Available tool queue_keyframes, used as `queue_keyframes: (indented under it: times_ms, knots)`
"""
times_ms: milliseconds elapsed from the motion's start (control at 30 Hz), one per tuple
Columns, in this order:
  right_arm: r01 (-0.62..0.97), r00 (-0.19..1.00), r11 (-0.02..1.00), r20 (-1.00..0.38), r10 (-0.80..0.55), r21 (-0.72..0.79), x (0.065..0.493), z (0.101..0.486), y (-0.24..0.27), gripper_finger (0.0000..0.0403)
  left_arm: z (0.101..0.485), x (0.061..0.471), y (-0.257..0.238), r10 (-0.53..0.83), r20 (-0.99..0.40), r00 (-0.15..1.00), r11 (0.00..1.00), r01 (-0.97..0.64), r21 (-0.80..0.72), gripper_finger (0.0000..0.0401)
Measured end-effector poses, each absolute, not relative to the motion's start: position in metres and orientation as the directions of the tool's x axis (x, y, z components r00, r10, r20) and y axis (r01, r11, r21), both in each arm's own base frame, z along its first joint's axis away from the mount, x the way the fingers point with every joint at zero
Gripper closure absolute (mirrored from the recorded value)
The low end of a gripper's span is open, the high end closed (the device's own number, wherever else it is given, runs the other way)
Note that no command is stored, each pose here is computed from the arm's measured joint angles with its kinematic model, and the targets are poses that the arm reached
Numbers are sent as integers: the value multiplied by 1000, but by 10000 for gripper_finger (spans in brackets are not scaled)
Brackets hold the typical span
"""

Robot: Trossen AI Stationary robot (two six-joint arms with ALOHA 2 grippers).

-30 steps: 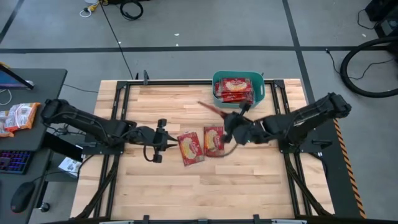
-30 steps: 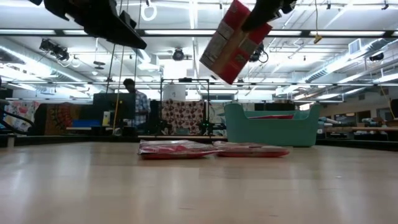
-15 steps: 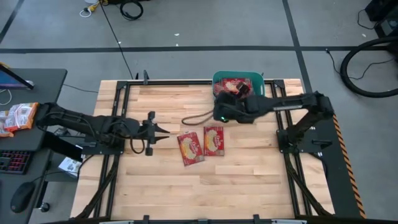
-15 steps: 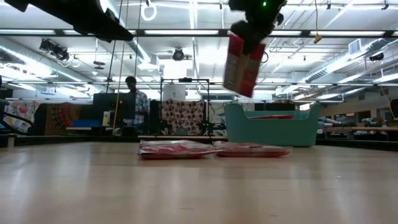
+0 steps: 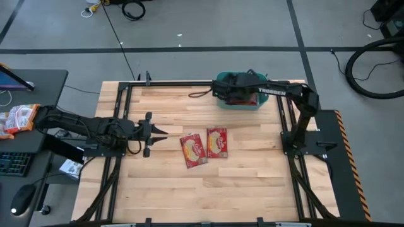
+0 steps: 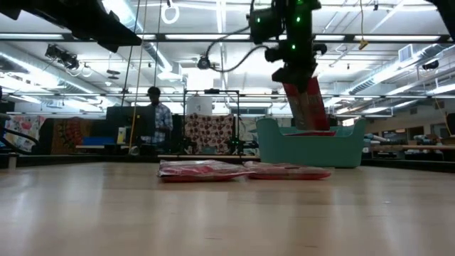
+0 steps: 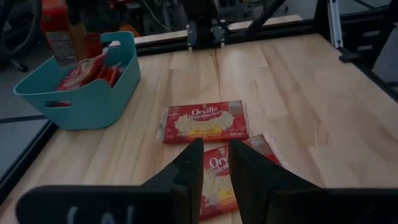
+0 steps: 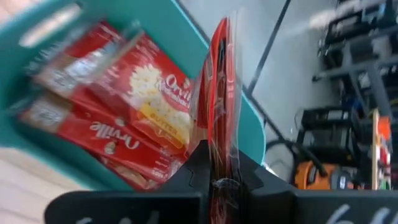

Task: Sort popcorn bags into baskets
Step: Put the popcorn bag into the green bin

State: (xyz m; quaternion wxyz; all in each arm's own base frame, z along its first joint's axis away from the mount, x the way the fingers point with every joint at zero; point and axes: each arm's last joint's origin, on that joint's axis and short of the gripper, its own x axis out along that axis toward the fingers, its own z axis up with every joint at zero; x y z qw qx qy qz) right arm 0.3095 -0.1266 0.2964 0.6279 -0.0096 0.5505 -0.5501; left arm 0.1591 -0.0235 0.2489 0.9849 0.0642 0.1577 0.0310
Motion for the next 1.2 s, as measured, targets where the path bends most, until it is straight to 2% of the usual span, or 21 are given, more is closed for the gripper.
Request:
queue_keyframes:
  times_ms: [200,433,533,600,733,867,1200]
  knots:
    - [689,-258,420,-741,-620,-591,312,273,-163,371,249,159,-23,81,-309,948,990,-40,136,322]
    - [695,-72,574,-836,-545,-434,333,255,-186,314,248,159,-23,81,-310,947,990,-40,136,322]
    - [705,2,605,-851,-525,-371,339,253,-191,281,248,159,-24,81,-310,947,990,-40,136,322]
    - [705,12,612,-857,-516,-359,339,253,-193,260,248,159,-23,81,-310,947,990,-41,136,322]
    - [702,27,629,-871,-491,-333,336,255,-194,228,247,161,-24,79,-319,944,990,-36,139,322]
    - [680,93,671,-873,-478,-295,335,265,-193,209,243,166,-25,58,-347,936,990,-10,138,322]
    - [651,234,701,-802,-550,-291,329,304,-179,204,223,187,-30,39,-437,898,989,27,145,322]
